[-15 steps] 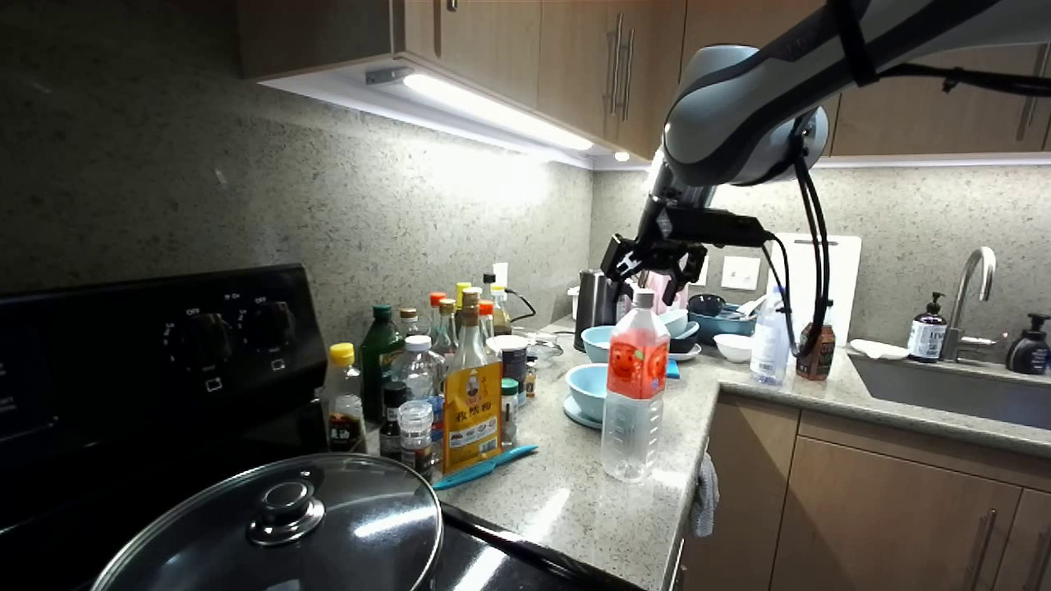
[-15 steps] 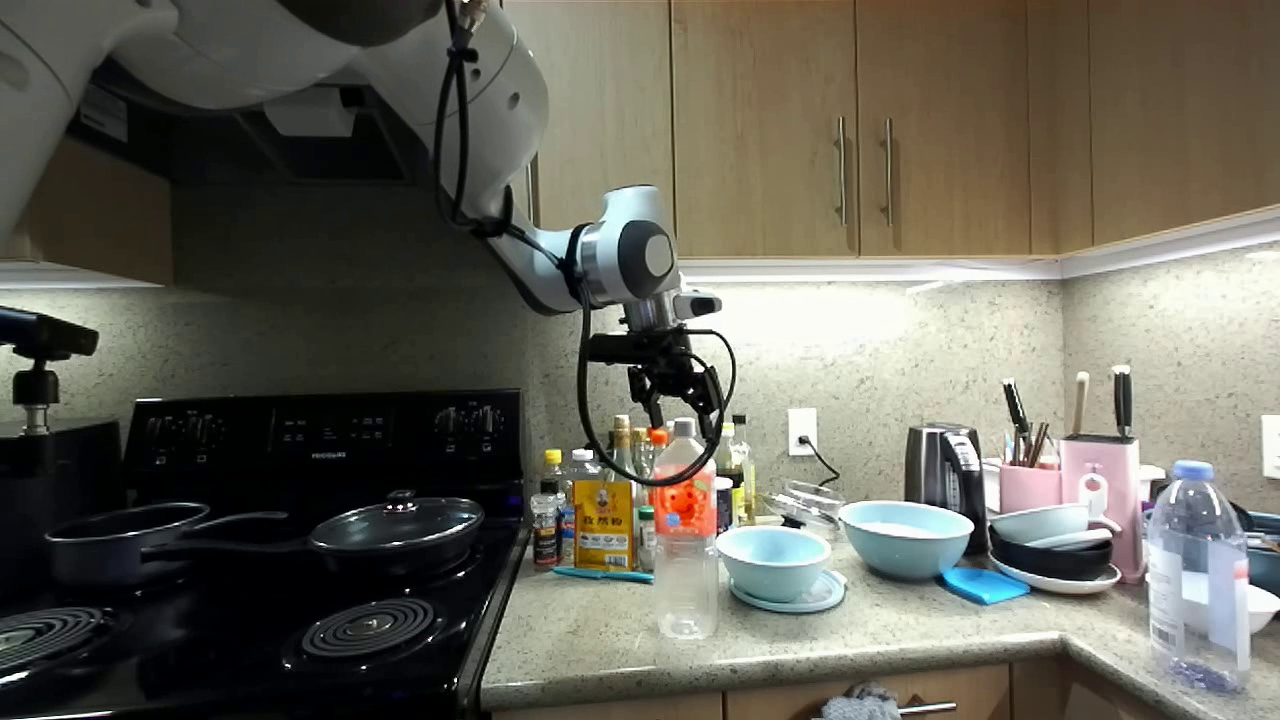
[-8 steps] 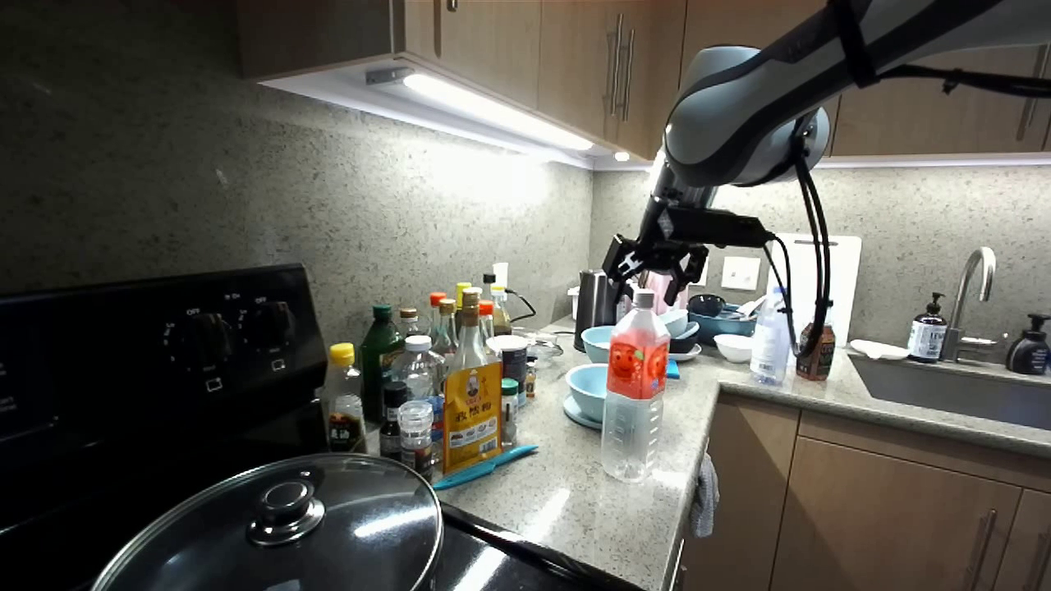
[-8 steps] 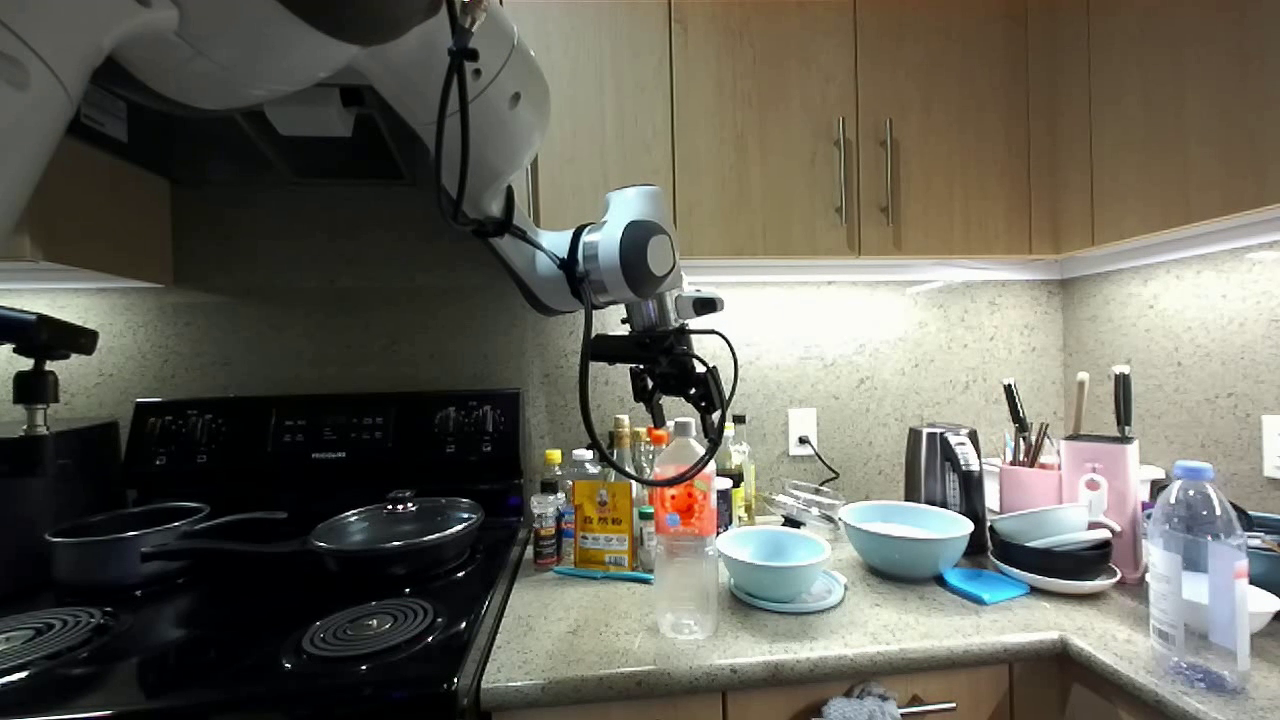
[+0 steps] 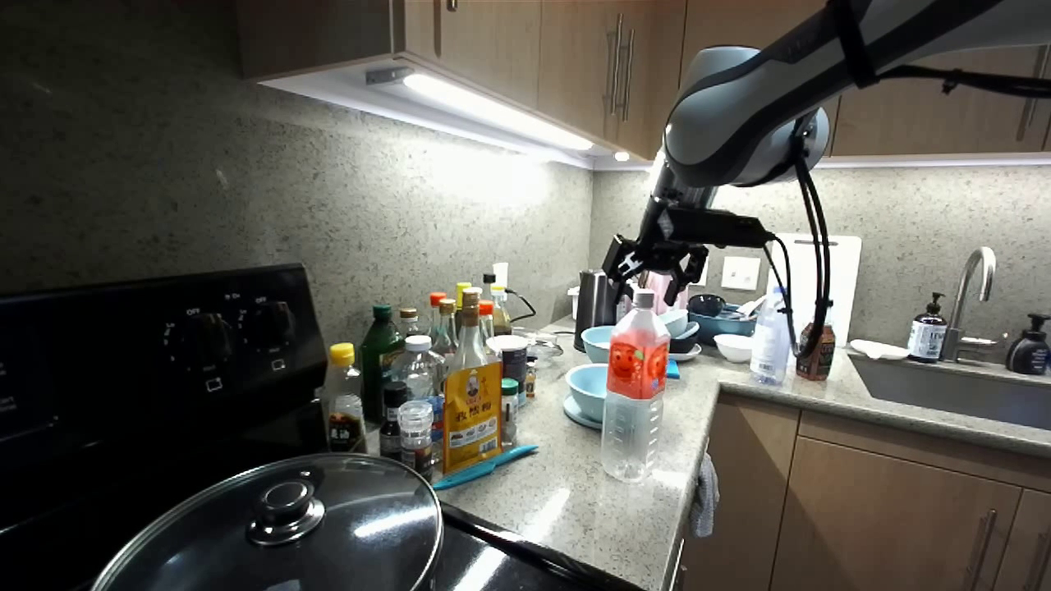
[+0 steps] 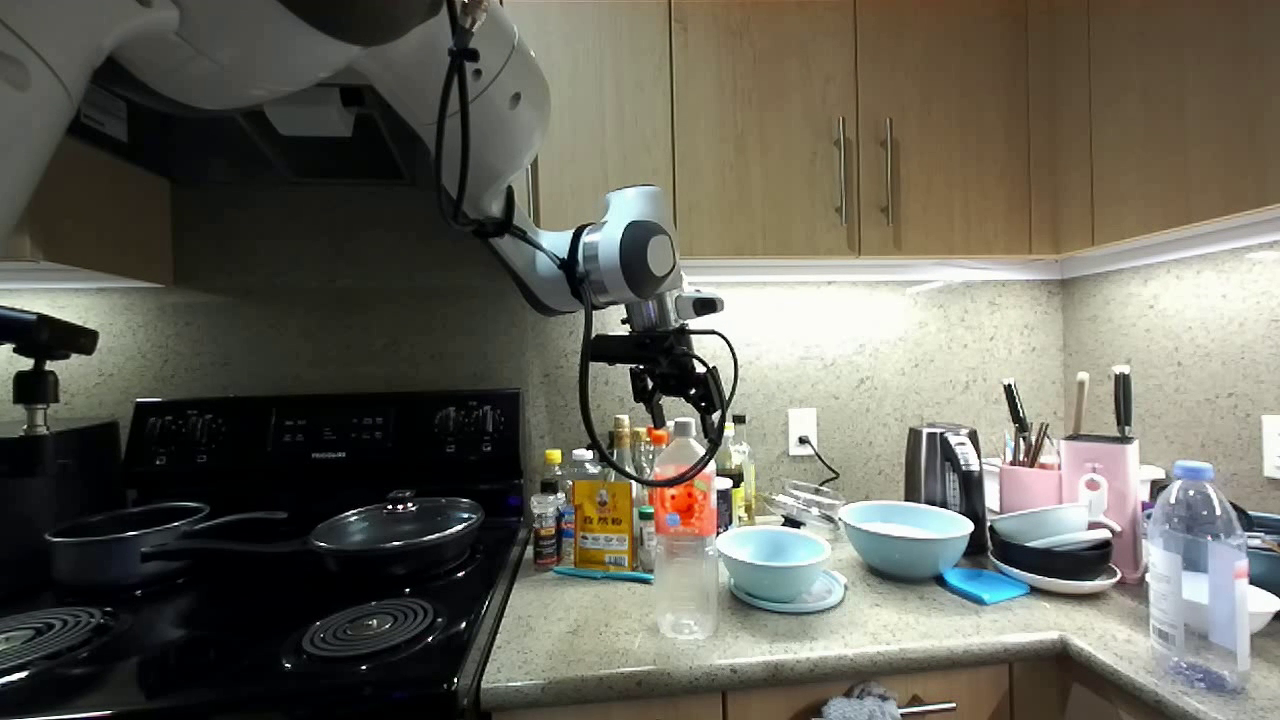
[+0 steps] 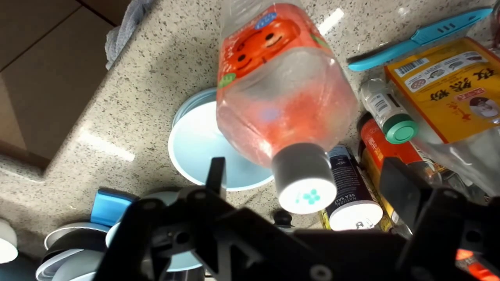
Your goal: Pick up the bottle from the counter and put it on the floor
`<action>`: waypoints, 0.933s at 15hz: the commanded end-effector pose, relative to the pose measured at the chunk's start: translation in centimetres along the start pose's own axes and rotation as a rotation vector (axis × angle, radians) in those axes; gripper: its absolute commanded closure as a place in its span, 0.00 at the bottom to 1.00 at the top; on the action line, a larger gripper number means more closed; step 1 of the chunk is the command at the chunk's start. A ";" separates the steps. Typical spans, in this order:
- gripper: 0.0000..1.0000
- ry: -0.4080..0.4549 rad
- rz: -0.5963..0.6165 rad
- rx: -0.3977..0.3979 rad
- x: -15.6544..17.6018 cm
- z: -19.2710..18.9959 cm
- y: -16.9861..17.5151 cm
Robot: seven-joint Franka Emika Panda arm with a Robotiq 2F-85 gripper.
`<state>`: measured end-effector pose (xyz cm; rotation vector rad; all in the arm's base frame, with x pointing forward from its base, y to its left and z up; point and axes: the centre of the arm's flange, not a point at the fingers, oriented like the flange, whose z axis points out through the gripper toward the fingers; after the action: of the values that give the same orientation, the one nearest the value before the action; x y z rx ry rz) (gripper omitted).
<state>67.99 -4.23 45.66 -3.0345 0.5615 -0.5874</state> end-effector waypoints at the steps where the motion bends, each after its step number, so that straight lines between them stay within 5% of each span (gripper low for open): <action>1: 0.00 -0.006 -0.003 0.009 0.0 0.0 -0.1; 2: 0.25 -0.007 0.004 0.022 0.0 0.0 -0.1; 3: 0.26 -0.008 0.003 0.025 0.0 -0.1 -0.2; 12: 0.85 -0.028 0.000 0.035 -0.2 0.0 -0.1; 14: 0.88 -0.028 0.000 0.038 -0.3 -0.1 0.0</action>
<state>68.00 -3.82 45.73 -3.0165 0.5645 -0.5777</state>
